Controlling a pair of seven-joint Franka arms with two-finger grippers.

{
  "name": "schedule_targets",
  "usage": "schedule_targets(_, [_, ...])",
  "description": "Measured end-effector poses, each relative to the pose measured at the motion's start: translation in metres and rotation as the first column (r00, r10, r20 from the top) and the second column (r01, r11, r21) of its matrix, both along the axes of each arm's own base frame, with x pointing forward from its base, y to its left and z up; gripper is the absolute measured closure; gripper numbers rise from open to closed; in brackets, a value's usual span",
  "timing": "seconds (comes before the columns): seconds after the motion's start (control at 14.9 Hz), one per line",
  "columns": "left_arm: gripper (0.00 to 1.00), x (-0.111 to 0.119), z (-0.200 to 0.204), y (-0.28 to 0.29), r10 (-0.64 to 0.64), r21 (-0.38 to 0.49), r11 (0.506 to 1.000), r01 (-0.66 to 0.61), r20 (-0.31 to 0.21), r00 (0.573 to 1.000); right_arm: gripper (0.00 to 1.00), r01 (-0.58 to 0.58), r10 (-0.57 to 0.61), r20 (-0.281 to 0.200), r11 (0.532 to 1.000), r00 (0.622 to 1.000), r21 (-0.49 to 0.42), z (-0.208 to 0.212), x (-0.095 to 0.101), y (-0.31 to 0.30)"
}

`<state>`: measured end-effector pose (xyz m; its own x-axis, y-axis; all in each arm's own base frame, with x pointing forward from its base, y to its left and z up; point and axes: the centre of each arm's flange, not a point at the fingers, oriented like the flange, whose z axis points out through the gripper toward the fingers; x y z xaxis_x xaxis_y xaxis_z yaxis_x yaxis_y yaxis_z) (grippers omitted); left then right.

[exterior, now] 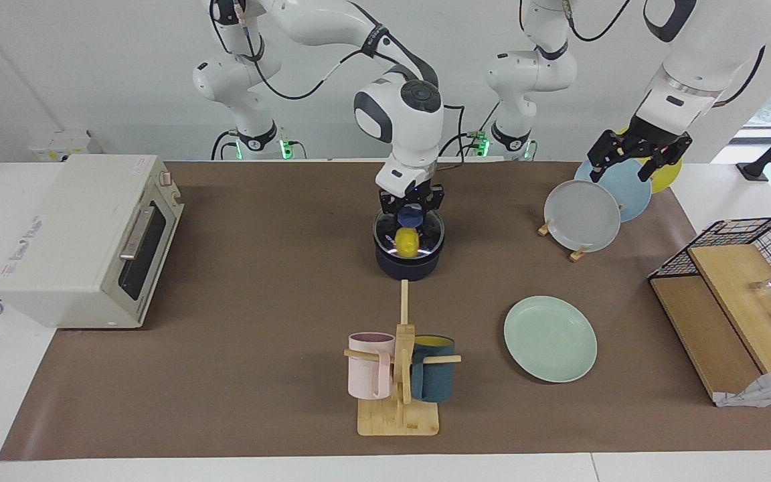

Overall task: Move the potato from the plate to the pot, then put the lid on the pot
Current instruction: 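Lower the glass lid onto the pot and open the right gripper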

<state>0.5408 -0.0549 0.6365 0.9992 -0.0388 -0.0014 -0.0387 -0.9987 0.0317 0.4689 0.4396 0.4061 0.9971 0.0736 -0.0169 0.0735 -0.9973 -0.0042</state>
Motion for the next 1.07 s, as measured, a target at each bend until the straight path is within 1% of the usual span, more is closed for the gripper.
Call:
schedule_targets(0.47, [0.0, -0.0017, -0.0033, 0.0008, 0.001, 0.002, 1.0, -0.001, -0.02, 1.0, 0.34, -0.001, 0.001, 0.011, 1.0, 1.0, 0.001, -0.0002, 0.0018, -0.0009])
schedule_targets(0.67, [0.0, -0.0026, -0.0039, 0.001, 0.001, 0.003, 1.0, -0.001, -0.028, 1.0, 0.34, 0.001, -0.001, 0.025, 1.0, 1.0, 0.014, -0.0008, 0.0036, -0.0004])
schedule_targets(1.07, [0.0, -0.0042, -0.0052, 0.0012, 0.001, 0.004, 1.0, 0.0, -0.043, 0.999, 0.34, 0.004, -0.005, 0.036, 1.0, 0.999, 0.022, -0.0036, 0.0057, -0.002])
